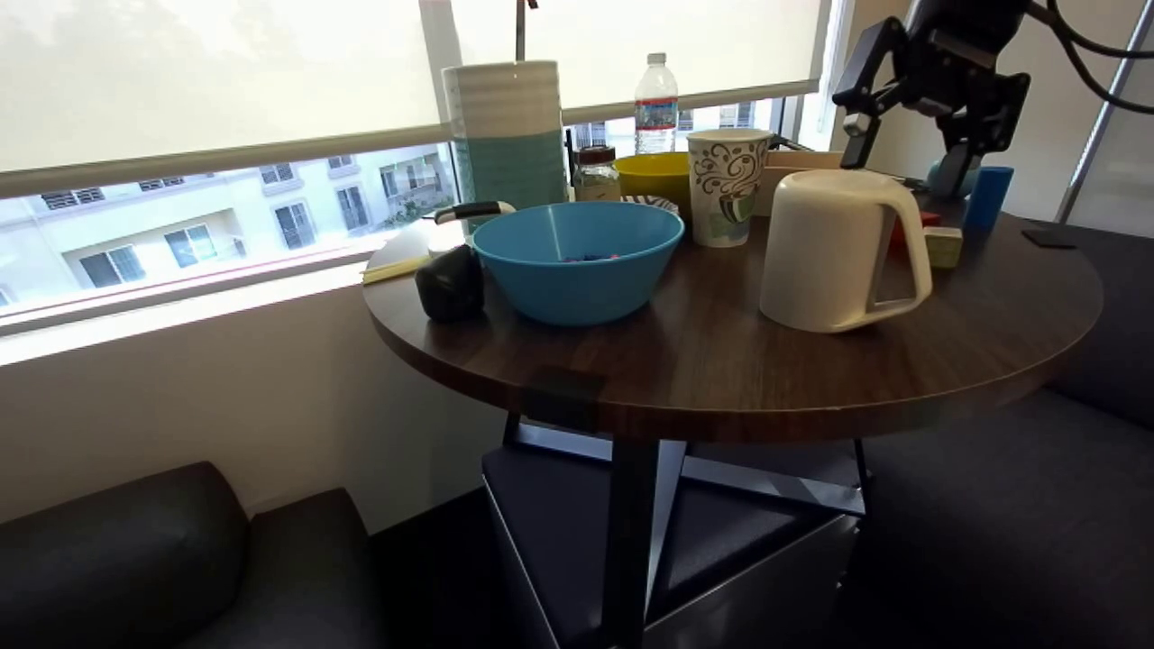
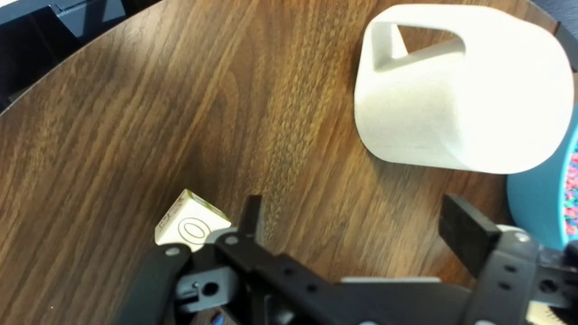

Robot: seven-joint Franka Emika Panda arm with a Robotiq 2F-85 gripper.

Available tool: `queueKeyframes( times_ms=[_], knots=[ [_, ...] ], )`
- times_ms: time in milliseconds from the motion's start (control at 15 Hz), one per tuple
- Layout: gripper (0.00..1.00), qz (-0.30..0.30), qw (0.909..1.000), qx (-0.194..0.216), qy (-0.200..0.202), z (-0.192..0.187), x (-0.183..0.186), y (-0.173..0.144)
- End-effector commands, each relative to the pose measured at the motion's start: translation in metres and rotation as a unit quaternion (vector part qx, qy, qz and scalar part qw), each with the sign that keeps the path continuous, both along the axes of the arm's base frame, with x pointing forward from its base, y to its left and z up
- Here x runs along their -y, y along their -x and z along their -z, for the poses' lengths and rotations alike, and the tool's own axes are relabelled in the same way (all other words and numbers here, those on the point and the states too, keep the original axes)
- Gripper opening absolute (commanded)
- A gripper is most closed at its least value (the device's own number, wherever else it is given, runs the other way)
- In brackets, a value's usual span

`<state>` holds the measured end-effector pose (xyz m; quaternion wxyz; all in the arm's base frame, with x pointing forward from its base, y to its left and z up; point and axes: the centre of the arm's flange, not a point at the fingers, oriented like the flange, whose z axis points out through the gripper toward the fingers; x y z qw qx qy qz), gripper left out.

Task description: Put the mug cup upright

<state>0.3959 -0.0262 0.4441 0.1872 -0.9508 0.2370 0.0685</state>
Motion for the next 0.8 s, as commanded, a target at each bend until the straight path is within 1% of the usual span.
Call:
queueKeyframes(
  times_ms=[0, 267, 467, 733],
  knots=[
    [1.0, 0.006, 0.9998, -0.01, -0.017, 0.005, -0.012, -0.002],
    [1.0, 0.016, 0.9971, -0.026, -0.07, 0.01, -0.031, -0.006],
    [1.0, 0.054, 0.9924, -0.053, -0.098, 0.016, -0.035, -0.01],
    [1.0, 0.115, 0.9831, -0.088, -0.112, 0.028, -0.035, -0.019]
  ],
)
